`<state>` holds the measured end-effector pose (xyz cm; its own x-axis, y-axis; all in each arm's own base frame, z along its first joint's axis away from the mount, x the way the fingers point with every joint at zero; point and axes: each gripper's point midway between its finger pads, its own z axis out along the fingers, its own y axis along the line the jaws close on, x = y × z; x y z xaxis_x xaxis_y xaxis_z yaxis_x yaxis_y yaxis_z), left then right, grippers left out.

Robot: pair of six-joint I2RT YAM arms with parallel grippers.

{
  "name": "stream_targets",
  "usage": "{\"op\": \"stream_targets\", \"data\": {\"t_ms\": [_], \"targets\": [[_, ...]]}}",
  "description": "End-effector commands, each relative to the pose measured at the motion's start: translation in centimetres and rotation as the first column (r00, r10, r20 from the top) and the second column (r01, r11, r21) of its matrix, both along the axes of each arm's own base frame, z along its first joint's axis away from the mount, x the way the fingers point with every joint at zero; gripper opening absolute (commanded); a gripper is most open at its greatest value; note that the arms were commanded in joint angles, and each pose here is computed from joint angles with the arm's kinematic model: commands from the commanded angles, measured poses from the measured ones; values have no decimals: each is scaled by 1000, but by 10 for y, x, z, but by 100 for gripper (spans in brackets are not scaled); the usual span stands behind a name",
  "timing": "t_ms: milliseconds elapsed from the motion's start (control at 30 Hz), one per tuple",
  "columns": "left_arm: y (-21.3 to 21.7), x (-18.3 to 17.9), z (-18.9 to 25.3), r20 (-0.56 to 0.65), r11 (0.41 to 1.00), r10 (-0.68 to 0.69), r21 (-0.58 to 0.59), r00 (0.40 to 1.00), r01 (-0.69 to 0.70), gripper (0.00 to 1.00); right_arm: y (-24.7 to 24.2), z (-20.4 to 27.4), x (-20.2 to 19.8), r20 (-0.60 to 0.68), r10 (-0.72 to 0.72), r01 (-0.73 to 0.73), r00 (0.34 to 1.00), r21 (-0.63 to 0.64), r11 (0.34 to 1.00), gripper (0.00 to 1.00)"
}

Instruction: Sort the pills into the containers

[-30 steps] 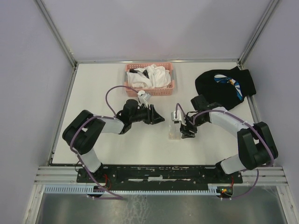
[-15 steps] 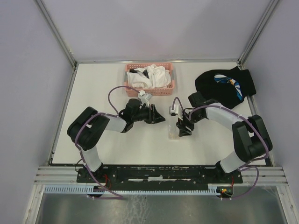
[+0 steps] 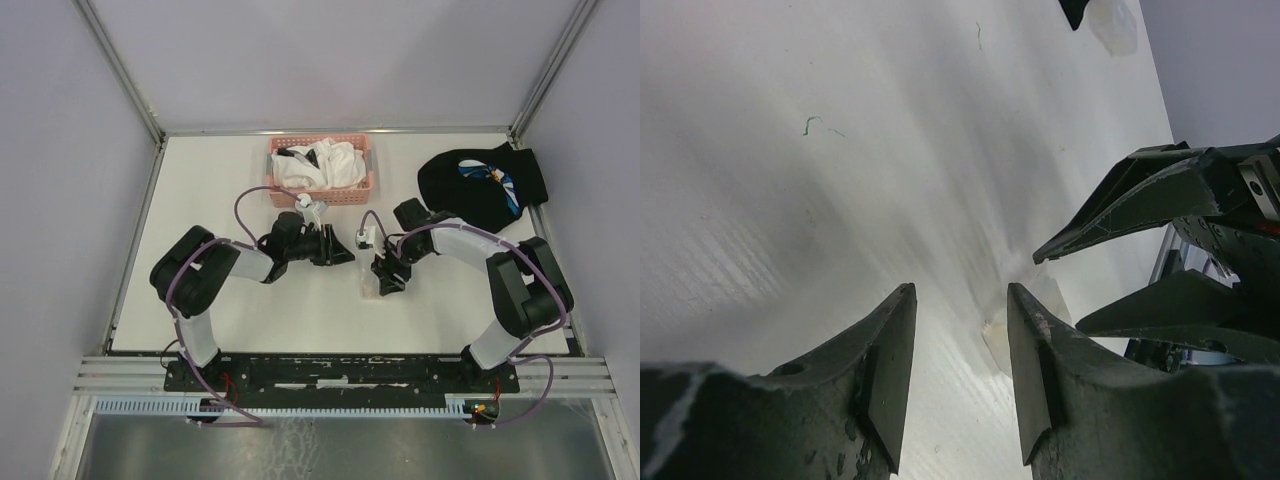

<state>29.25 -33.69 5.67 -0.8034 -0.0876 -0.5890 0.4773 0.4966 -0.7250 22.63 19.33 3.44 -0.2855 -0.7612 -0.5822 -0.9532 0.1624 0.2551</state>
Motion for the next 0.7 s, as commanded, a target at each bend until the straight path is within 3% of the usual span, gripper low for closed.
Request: {"op": "stream_targets", "data": {"t_ms": [0, 667], "targets": [[-13, 5, 18, 23, 998, -19, -55, 1000, 21, 48, 5, 6, 16, 40, -21, 21, 999, -6, 1000, 60], [-22, -5, 7, -19, 997, -60, -48, 998, 59, 45, 14, 11, 15, 3, -44, 44, 999, 3, 999, 58]]}}
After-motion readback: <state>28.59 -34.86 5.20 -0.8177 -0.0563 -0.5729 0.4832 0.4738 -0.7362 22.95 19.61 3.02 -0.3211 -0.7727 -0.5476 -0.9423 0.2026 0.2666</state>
